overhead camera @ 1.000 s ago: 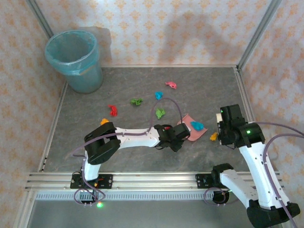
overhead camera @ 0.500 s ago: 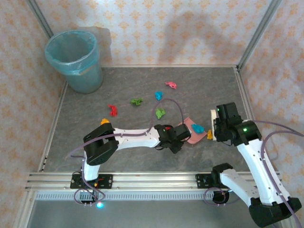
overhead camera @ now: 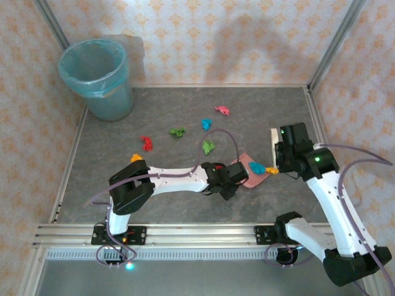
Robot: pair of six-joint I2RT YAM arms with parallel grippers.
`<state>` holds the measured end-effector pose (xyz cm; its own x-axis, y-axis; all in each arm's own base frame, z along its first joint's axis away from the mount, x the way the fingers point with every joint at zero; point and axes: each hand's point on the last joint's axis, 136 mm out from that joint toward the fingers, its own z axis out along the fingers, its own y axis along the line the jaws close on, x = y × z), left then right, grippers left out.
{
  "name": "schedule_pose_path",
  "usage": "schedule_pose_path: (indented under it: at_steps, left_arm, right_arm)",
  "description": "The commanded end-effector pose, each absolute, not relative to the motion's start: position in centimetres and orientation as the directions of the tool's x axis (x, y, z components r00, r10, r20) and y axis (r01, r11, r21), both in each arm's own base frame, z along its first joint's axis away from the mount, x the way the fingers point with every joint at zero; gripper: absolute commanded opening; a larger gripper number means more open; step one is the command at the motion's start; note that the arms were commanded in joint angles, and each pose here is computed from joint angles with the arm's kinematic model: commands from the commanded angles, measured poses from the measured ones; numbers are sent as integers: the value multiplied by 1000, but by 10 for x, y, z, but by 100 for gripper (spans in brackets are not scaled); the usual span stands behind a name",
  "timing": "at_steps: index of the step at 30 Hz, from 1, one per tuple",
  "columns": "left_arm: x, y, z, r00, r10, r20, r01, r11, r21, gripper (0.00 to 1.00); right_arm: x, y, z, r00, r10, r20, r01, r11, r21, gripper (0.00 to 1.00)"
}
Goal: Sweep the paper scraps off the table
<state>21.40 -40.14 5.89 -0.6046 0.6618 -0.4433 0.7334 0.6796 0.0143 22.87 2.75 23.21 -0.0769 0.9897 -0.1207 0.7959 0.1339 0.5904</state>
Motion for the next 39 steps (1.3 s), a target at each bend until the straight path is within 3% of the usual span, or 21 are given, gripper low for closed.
schedule_pose_path:
  at_steps: [1, 8, 16, 29, 39]
  left_arm:
    - [216, -396, 57, -597, 686, -416, 735, 675, 60, 0]
    - [215, -396, 56, -596, 692, -408, 738, 672, 61, 0]
    - [212, -397, 54, -591, 701, -398, 748, 661, 53, 0]
    - [213, -399, 54, -588, 698, -409, 748, 661, 53, 0]
    - [218, -398, 50, -587, 690, -423, 737, 672, 72, 0]
  right_arm:
    - [204, 2, 247, -42, 972, -229, 785, 174, 595, 0]
    - [182, -11, 235, -62, 954, -294, 819, 217, 532, 0]
    - [206, 18, 207, -147, 970, -195, 815, 231, 532, 0]
    - [240, 61, 211, -290, 954, -71, 753, 273, 599, 0]
    - [219, 43, 241, -277, 948, -158, 676, 309, 669, 0]
